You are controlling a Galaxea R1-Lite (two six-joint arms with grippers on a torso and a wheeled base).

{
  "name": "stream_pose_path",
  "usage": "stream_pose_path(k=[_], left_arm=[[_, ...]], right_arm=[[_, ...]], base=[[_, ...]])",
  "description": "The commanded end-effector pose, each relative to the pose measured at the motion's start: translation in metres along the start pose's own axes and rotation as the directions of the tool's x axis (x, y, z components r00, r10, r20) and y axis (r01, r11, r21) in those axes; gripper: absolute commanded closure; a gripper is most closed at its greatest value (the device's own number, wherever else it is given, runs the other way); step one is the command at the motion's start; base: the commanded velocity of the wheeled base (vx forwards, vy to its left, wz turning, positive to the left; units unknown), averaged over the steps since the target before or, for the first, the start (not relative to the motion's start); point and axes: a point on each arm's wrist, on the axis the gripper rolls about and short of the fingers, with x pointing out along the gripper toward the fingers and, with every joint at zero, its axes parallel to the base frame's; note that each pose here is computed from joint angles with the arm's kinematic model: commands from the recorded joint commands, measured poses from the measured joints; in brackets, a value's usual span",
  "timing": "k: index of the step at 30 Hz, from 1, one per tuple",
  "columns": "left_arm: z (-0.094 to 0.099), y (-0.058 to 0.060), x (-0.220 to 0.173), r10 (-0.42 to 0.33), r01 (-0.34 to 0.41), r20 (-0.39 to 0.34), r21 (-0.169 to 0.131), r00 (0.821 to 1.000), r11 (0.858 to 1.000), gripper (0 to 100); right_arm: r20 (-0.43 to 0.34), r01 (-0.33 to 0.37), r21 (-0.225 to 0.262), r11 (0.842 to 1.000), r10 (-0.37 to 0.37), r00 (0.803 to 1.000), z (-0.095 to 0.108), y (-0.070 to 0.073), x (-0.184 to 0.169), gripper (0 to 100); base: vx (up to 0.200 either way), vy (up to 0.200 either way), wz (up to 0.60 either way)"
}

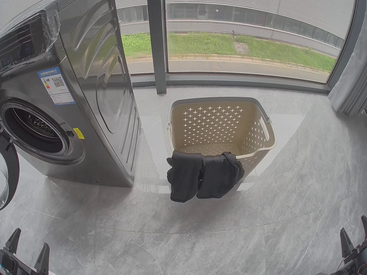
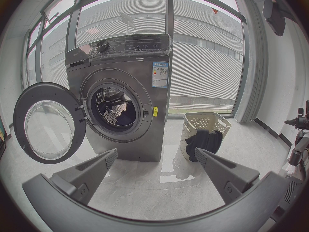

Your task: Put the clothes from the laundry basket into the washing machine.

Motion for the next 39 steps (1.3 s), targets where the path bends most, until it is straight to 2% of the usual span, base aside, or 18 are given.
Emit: stream_pose_path(k=[1,6,12,13,14,16,17,19,20,21,23,24,25,29,31,34,36,39], left_arm=[[-0.005,0.000,0.000,0.000,0.000,-0.002,-0.002,1.000,1.000,0],[-0.005,0.000,0.000,0.000,0.000,-0.002,-0.003,1.000,1.000,0],[-0.005,0.000,0.000,0.000,0.000,-0.002,0.001,1.000,1.000,0],[-0.005,0.000,0.000,0.000,0.000,-0.002,0.003,1.000,1.000,0],[-0.005,0.000,0.000,0.000,0.000,-0.002,0.003,1.000,1.000,0],[-0.005,0.000,0.000,0.000,0.000,-0.002,0.004,1.000,1.000,0],[-0.005,0.000,0.000,0.000,0.000,-0.002,0.009,1.000,1.000,0],[-0.005,0.000,0.000,-0.002,0.002,-0.002,0.010,1.000,1.000,0],[-0.005,0.000,0.000,-0.005,0.005,0.000,0.009,1.000,1.000,0],[-0.005,0.000,0.000,-0.005,0.005,-0.002,0.007,1.000,1.000,0],[-0.005,0.000,0.000,-0.005,0.005,-0.002,0.007,1.000,1.000,0],[-0.005,0.000,0.000,-0.005,0.005,-0.002,0.007,1.000,1.000,0],[-0.005,0.000,0.000,-0.005,0.005,-0.002,0.007,1.000,1.000,0],[-0.005,0.000,0.000,-0.005,0.005,-0.002,0.006,1.000,1.000,0],[-0.005,0.000,0.000,-0.005,0.005,-0.002,0.006,1.000,1.000,0],[-0.005,0.000,0.000,-0.005,0.005,-0.002,0.007,1.000,1.000,0],[-0.005,0.000,0.000,-0.005,0.005,-0.002,0.007,1.000,1.000,0],[-0.005,0.000,0.000,-0.005,0.005,0.000,0.006,1.000,1.000,0]], right_arm=[[-0.008,0.002,-0.003,1.000,-0.002,1.000,-0.005,0.000,0.000,0],[-0.004,-0.005,-0.018,1.000,0.005,1.000,-0.005,0.000,0.000,0],[0.013,-0.003,-0.001,1.000,0.003,1.000,-0.003,0.000,0.000,0],[0.034,-0.008,-0.002,1.000,0.008,0.999,0.001,0.000,-0.001,0],[0.127,-0.016,0.005,1.000,0.015,0.992,0.022,0.001,-0.007,0],[0.224,-0.038,0.022,0.999,0.032,0.974,0.056,0.001,-0.018,0],[0.223,-0.053,0.025,0.998,0.046,0.974,0.073,0.001,-0.019,0],[0.185,-0.062,0.023,0.998,0.057,0.981,0.081,0.001,-0.015,0],[0.082,-0.109,0.022,0.994,0.107,0.991,0.086,0.002,-0.003,0],[0.004,-0.166,0.025,0.986,0.166,0.986,0.086,0.003,0.008,0],[-0.136,-0.244,0.055,0.968,0.250,0.959,0.084,0.007,0.031,0],[-0.136,-0.244,0.055,0.968,0.250,0.959,0.084,0.007,0.031,0],[-0.263,-0.275,0.103,0.956,0.293,0.919,0.084,0.011,0.054,0],[-0.430,-0.276,0.136,0.951,0.308,0.849,0.079,0.018,0.093,0],[-0.464,-0.321,0.151,0.935,0.354,0.812,0.076,0.024,0.110,0],[-0.465,-0.383,0.169,0.908,0.416,0.782,0.074,0.039,0.138,0],[-0.478,-0.382,0.191,0.904,0.426,0.768,0.068,0.047,0.157,0],[-0.511,-0.350,0.214,0.912,0.410,0.755,0.051,0.059,0.190,0]], base=[[0.000,-0.200,0.00],[0.000,-0.200,0.00],[0.000,-0.067,0.00],[0.000,0.000,0.00],[0.000,0.000,0.00],[0.000,0.000,0.00],[0.000,0.000,0.00],[0.000,0.000,0.00],[0.000,0.000,0.00],[0.000,0.000,0.00],[0.000,0.000,0.00],[0.200,0.000,0.00],[0.200,0.000,0.00],[0.200,0.000,0.00],[0.200,0.000,0.00],[0.200,0.000,0.00],[0.100,0.000,0.00],[0.000,0.000,0.00]])
